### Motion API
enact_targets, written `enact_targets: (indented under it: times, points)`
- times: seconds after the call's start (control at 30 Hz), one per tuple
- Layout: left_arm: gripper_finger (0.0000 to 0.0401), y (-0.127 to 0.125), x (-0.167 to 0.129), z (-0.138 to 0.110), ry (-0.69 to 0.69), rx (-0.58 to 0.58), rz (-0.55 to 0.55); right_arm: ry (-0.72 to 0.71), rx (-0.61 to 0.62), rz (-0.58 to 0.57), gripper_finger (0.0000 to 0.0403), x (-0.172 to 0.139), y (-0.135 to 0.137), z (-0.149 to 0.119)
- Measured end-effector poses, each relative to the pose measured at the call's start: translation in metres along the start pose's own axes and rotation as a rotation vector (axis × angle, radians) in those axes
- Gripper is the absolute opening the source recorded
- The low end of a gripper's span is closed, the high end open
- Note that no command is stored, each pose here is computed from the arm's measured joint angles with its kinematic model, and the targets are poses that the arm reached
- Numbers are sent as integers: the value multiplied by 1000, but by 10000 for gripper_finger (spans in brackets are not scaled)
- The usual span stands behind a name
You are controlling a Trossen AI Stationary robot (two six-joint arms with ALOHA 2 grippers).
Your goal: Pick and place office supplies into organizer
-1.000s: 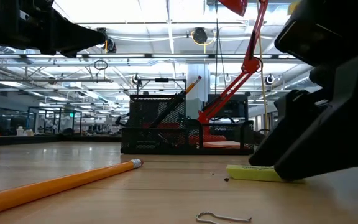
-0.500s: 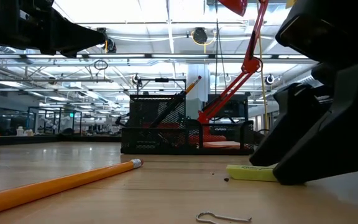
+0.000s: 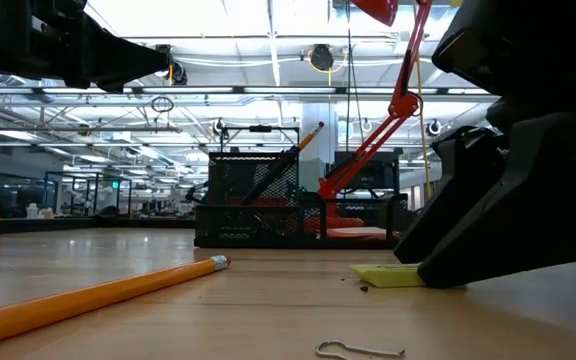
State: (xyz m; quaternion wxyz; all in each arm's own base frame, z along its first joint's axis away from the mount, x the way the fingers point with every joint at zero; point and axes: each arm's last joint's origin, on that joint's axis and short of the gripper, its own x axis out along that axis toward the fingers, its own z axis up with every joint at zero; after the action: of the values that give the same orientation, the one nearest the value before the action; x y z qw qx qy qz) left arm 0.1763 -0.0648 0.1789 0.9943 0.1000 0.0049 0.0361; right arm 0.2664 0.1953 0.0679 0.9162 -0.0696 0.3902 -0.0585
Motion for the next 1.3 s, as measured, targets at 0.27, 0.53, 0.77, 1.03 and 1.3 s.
enact_targets:
  times: [0.27,0.53,0.77,1.03,1.3]
  points:
    - [47,0,0,0,0,-1,0,19,-28,56,169,0,2,0]
    - [47,0,0,0,0,-1,0,46,-7,107,155,1,2,0]
    - [47,0,0,0,1,1,0,60,6,128,115,2,1,0]
    - [47,0,0,-1,6,4,-1,-20,-6,170,51,0,4,10]
    - [47,-1,0,-3,30,18,-5,-100,-93,193,54,-23,-10,37]
